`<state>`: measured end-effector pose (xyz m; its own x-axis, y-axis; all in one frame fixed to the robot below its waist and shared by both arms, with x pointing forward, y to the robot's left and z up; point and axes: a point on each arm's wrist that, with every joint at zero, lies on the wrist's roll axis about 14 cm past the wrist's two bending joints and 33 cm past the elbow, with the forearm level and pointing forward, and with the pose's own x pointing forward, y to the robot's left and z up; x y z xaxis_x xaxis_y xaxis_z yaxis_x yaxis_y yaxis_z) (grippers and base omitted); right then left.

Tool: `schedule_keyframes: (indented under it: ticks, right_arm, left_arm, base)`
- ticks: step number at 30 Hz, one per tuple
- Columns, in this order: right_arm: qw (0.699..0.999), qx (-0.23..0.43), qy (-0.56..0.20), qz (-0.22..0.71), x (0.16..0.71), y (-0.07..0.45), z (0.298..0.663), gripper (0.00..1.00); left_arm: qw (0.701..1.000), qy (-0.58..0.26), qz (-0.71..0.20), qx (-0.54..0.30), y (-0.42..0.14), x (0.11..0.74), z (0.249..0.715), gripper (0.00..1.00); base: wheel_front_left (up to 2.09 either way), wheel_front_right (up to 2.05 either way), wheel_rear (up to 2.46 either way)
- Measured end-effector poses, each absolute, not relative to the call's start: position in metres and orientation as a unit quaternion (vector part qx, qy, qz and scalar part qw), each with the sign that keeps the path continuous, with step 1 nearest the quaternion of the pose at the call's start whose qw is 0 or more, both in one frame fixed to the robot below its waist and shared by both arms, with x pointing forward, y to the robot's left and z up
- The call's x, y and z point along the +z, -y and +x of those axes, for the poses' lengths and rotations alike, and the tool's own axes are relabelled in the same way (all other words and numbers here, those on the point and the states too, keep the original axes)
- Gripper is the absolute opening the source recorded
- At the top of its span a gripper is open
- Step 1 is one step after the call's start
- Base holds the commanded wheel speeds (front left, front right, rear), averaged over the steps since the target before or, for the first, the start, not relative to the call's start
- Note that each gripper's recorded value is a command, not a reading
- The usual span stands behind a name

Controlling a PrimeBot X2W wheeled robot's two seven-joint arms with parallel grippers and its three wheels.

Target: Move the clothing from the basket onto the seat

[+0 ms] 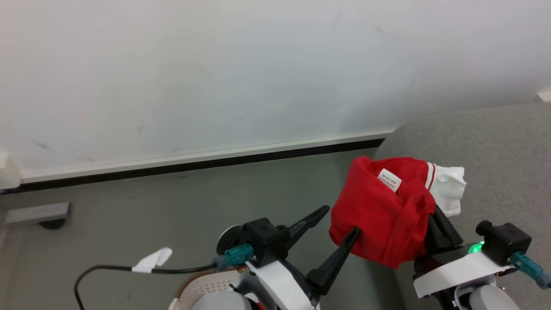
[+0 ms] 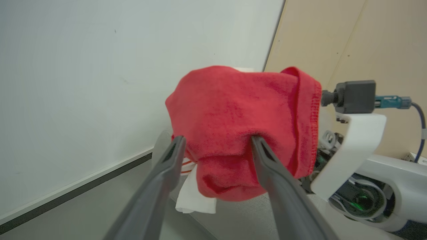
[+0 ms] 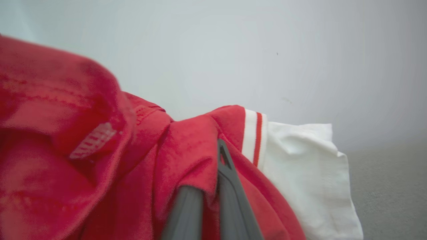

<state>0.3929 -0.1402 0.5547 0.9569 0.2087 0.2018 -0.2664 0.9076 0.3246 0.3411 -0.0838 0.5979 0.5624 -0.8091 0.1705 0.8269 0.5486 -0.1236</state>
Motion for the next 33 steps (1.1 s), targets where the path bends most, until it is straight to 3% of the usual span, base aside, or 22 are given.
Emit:
schedule_keyframes:
  ticks: [8, 15, 26, 33]
  right_arm:
    - [0.979, -0.011, 0.111, 0.168, 0.559, 0.236, 0.369, 0.00]
    - [0.979, -0.074, 0.105, 0.156, 0.548, 0.273, 0.342, 0.00]
    - [0.980, -0.091, 0.096, 0.151, 0.542, 0.283, 0.336, 0.00]
    - [0.979, -0.081, 0.123, 0.138, 0.571, 0.299, 0.377, 0.00]
  left_arm:
    - [0.835, 0.041, -0.081, -0.543, 0.133, 0.587, 0.333, 1.00]
    - [0.807, 0.030, -0.073, -0.585, 0.163, 0.572, 0.326, 1.00]
    - [0.803, 0.028, -0.072, -0.591, 0.171, 0.565, 0.333, 1.00]
    - [0.807, 0.034, -0.077, -0.584, 0.169, 0.564, 0.353, 1.00]
  base:
    - [0.00, 0.00, 0.00]
    - [0.00, 0.00, 0.00]
    - [0.00, 0.00, 0.00]
    - [0.00, 0.00, 0.00]
